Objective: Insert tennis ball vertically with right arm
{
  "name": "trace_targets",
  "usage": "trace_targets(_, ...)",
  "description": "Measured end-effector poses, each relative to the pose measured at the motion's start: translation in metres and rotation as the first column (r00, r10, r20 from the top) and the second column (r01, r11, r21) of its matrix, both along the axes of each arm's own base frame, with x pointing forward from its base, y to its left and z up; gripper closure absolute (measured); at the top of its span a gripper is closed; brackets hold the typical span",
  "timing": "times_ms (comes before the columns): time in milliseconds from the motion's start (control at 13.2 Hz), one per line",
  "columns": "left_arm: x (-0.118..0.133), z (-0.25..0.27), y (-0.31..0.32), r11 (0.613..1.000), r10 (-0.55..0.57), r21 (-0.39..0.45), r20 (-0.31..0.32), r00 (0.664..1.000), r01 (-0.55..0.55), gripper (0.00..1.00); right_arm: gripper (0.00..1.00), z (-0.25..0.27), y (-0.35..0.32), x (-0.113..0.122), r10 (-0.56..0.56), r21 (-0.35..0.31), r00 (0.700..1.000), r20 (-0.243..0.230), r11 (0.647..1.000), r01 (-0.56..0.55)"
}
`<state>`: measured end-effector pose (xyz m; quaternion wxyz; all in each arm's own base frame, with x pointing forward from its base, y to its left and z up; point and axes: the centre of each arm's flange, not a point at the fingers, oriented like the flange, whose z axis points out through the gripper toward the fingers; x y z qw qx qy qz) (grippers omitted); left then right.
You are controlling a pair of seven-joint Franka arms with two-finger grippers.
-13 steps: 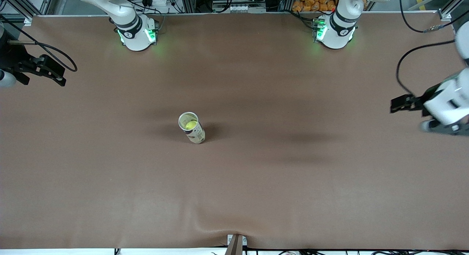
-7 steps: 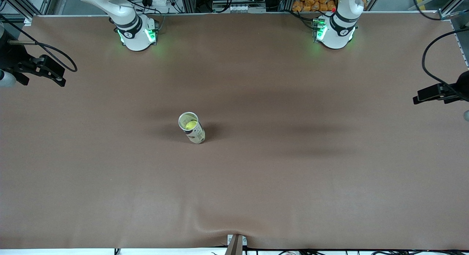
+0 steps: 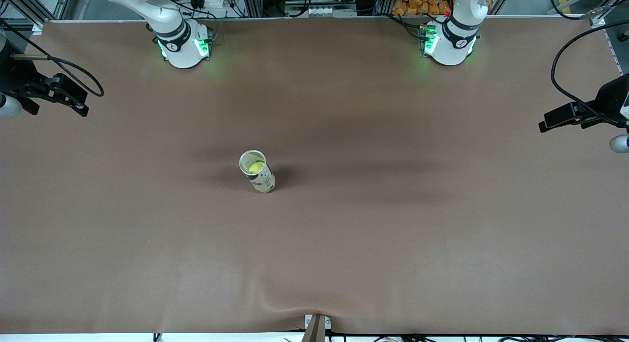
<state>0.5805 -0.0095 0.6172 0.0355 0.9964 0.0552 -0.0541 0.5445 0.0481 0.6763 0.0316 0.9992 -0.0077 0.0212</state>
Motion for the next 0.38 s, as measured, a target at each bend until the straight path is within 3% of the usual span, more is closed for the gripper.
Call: trace_targets(380, 0.0001, 0.0069, 0.0004, 0.995, -0.102, 0.011, 0.021, 0.995, 0.101, 0.0, 0.0, 0.0003, 0.0, 0.0003, 0.0, -0.002, 1.0, 0.003, 1.0, 0.0)
